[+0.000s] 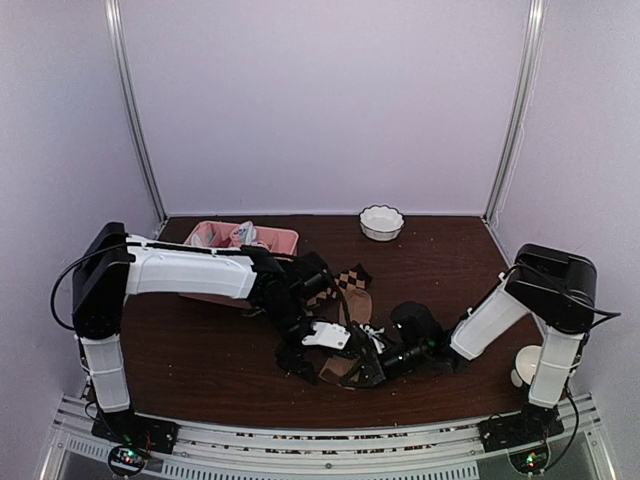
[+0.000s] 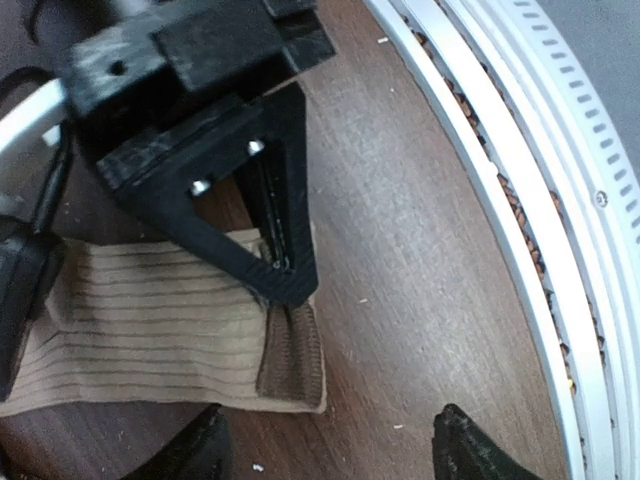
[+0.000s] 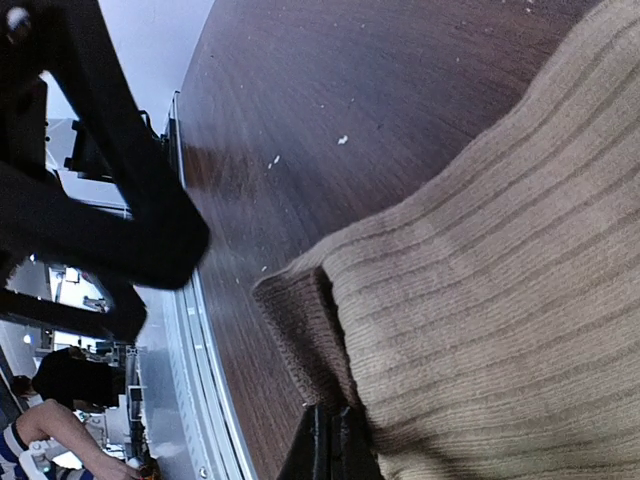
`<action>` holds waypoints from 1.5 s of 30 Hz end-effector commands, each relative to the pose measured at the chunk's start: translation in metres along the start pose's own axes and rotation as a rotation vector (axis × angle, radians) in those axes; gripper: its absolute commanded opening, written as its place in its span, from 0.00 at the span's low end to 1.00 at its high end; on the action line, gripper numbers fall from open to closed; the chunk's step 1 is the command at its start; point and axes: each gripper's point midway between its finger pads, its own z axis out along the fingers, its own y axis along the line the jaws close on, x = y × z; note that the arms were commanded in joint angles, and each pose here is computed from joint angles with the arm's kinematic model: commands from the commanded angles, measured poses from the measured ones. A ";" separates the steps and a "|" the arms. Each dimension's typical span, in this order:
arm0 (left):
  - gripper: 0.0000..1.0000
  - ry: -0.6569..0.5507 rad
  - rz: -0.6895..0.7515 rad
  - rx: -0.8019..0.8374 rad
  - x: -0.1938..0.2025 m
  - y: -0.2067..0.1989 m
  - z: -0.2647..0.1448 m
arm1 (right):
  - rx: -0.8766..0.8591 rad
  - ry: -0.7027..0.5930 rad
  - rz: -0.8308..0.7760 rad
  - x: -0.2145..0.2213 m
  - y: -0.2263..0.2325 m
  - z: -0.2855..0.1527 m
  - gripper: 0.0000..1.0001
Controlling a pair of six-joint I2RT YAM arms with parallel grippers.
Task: Roll the socks
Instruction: Roll the sock at the center of the board.
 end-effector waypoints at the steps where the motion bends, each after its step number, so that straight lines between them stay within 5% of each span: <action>1: 0.66 0.000 0.049 0.004 -0.007 0.010 0.018 | 0.114 0.055 0.227 0.032 -0.045 -0.006 0.00; 28: 0.07 0.087 -0.081 0.105 0.014 0.012 0.055 | 0.069 0.018 0.279 0.032 -0.047 -0.013 0.00; 30: 0.00 0.084 -0.130 0.135 0.016 0.014 0.056 | 0.082 -0.006 0.243 0.030 -0.046 -0.017 0.09; 45: 0.00 0.011 -0.464 0.397 0.013 0.018 0.049 | 0.293 -0.233 -0.091 0.019 -0.039 -0.062 0.36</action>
